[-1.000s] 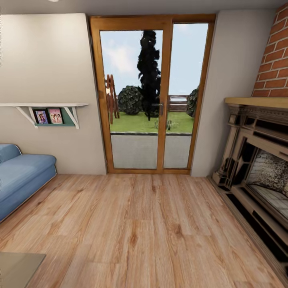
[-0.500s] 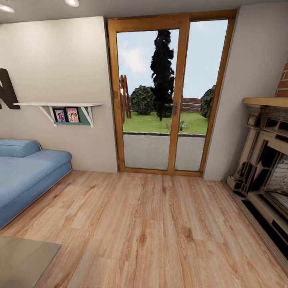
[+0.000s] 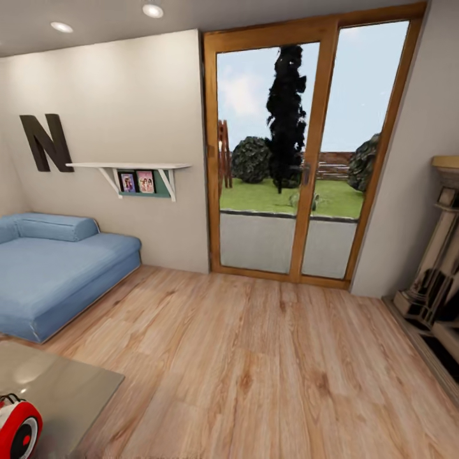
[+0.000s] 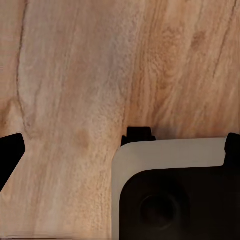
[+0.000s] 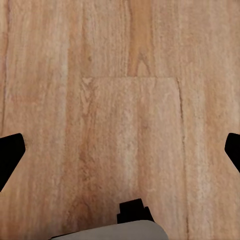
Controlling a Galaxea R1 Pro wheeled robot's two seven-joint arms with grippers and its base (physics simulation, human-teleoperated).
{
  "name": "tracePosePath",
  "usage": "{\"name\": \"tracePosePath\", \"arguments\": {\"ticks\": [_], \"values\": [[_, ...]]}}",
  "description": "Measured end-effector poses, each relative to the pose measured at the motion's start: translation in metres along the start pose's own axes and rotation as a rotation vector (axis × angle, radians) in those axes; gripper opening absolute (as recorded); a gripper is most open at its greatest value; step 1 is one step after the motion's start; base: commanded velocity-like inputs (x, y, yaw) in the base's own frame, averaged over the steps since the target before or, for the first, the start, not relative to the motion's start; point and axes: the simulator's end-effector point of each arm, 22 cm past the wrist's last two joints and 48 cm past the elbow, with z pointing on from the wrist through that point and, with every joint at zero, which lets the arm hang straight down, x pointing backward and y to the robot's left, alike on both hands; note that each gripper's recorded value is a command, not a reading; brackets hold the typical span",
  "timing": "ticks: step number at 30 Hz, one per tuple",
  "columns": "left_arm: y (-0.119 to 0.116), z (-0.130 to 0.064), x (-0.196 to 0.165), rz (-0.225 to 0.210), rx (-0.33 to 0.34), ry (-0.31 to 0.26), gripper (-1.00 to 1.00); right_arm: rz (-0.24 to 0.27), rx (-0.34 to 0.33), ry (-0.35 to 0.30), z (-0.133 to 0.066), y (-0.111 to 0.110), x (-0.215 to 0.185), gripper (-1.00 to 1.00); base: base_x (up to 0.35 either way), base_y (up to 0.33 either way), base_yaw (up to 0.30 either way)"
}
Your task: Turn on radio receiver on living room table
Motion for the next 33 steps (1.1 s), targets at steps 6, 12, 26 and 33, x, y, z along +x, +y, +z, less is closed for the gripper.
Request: {"name": "tracePosePath", "arguments": {"ticks": [6,12,26,33], "values": [[0.0002,0.0000,0.0000,0.000,0.000,0.000,1.00,0.000,0.001,0.000,0.0000,-0.0004,0.0000,1.00,0.000,0.000,0.252],[-0.0001,0.0000,0.0000,0.000,0.000,0.000,1.00,0.000,0.001,0.000,-0.0001,-0.0004,0.0002,1.00,0.000,0.000,0.253],[0.0000,0.0000,0.0007,0.001,0.000,0.001,1.00,0.000,0.001,0.000,0.0000,-0.0002,-0.0001,1.00,0.000,0.000,0.253],[0.0001,0.0000,0.0006,0.000,0.000,0.001,1.00,0.000,0.000,0.000,-0.0001,0.0000,0.0001,1.00,0.000,0.000,0.253]]}}
